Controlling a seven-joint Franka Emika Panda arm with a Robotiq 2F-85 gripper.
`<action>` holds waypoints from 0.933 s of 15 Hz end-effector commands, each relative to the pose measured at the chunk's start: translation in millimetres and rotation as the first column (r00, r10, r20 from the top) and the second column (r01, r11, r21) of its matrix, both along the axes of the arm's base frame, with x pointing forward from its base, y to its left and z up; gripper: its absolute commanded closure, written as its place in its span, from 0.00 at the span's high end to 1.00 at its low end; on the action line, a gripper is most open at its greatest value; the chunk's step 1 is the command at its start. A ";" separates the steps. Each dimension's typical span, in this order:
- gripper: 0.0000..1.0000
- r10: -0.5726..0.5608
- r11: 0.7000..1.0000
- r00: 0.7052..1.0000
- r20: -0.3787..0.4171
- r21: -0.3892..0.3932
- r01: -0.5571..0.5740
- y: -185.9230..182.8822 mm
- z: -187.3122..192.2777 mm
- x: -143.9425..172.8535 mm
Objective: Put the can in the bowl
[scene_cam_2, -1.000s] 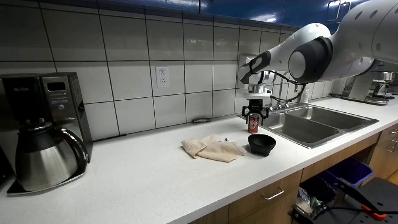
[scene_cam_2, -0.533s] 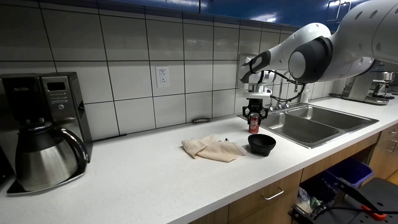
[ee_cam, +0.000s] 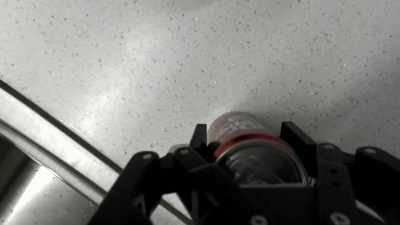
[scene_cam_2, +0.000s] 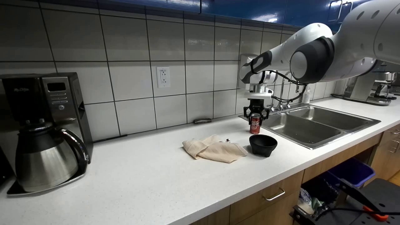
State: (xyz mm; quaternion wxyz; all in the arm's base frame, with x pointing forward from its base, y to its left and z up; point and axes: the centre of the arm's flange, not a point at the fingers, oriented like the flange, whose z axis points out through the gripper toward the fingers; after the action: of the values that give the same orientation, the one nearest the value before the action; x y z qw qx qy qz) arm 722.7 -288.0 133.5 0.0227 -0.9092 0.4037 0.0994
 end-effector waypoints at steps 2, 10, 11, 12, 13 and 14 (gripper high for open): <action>0.38 0.014 1.000 1.000 0.014 0.018 -0.014 8.8 21.1 -6.6; 0.38 0.038 0.999 0.998 0.049 0.001 -0.038 23.1 53.0 -24.0; 0.38 0.046 0.999 0.997 0.056 0.002 -0.046 25.7 58.2 -26.3; 0.38 0.055 0.998 0.997 0.061 0.002 -0.055 28.2 62.9 -27.9; 0.38 0.065 0.998 0.996 0.065 -0.001 -0.065 31.0 67.8 -29.6; 0.38 0.076 0.997 0.995 0.071 -0.001 -0.077 34.2 72.3 -31.5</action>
State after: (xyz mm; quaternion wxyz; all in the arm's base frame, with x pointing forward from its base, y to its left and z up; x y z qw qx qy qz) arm 736.9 -276.9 177.4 0.0253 -0.9198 0.3847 0.0733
